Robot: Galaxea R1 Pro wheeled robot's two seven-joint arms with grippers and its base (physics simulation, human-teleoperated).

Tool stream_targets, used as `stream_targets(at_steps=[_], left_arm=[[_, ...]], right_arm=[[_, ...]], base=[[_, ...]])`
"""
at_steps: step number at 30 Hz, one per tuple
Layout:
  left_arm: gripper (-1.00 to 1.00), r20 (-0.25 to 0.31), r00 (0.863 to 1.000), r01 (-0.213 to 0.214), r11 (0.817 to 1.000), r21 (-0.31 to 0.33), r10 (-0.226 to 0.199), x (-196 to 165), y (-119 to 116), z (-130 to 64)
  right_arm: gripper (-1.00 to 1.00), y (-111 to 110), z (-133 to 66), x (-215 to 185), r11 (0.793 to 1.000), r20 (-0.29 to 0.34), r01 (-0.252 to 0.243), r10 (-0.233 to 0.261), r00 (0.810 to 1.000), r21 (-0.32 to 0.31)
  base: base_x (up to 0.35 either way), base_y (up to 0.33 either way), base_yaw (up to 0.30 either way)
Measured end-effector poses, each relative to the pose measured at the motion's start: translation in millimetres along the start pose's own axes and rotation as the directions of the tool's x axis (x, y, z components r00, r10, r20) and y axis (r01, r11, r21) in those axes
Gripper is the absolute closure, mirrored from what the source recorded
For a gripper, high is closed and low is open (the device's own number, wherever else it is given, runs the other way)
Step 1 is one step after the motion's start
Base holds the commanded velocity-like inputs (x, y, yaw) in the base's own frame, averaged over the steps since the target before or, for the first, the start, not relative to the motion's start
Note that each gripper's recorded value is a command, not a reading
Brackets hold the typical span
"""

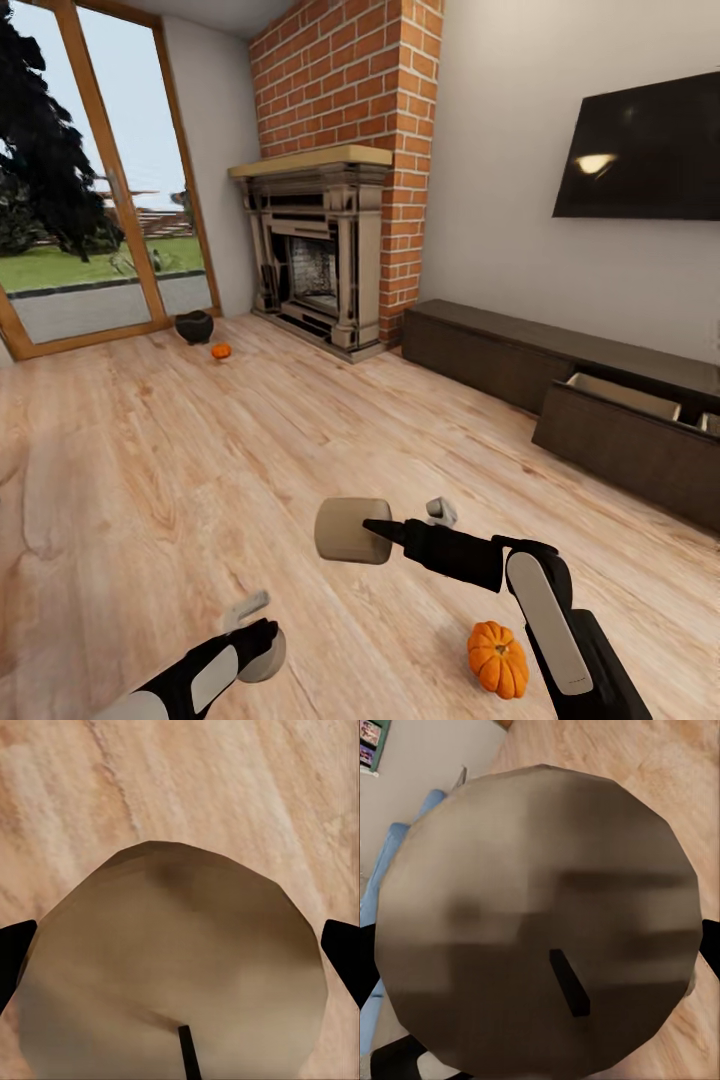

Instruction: Place each of the two pumpkins and all three candles from the living room inside a cabinet in the living room (use any cabinet), then make sure every cabinet is closed, and position the cauldron so it is next to a table in the living room.

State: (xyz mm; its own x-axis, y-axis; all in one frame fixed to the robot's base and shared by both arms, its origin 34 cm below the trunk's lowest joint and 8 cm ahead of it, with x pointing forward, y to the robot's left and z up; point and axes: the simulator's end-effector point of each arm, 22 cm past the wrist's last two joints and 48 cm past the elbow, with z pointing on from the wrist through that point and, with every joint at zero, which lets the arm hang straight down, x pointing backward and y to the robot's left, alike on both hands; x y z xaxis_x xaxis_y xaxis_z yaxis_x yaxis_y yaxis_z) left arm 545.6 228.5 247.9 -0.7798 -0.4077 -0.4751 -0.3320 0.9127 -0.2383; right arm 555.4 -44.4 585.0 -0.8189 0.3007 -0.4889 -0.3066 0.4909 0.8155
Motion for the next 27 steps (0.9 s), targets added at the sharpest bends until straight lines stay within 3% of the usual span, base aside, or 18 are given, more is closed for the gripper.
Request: stream_targets(at_steps=[14,21,27], left_arm=[[1.00,0.052,0.999,0.003,1.000,0.016,-0.004,-25,-10,-16.7],[1.00,0.056,0.998,0.005,1.000,0.021,-0.006,-26,-11,-17.9],[1.00,0.055,0.998,0.007,1.000,0.017,-0.008,-26,-10,-17.6]], right_arm=[[1.00,25,-11.9,-10,0.999,0.031,0.047,-0.047,0.998,-0.018],[1.00,28,-12.4,-10,0.999,0.031,0.050,-0.049,0.998,-0.021],[1.00,27,-11.8,-10,0.998,0.029,0.052,-0.051,0.998,-0.020]], base=[[0.000,0.000,-0.011],[-0.003,0.000,-0.206],[-0.218,-0.050,-0.244]])
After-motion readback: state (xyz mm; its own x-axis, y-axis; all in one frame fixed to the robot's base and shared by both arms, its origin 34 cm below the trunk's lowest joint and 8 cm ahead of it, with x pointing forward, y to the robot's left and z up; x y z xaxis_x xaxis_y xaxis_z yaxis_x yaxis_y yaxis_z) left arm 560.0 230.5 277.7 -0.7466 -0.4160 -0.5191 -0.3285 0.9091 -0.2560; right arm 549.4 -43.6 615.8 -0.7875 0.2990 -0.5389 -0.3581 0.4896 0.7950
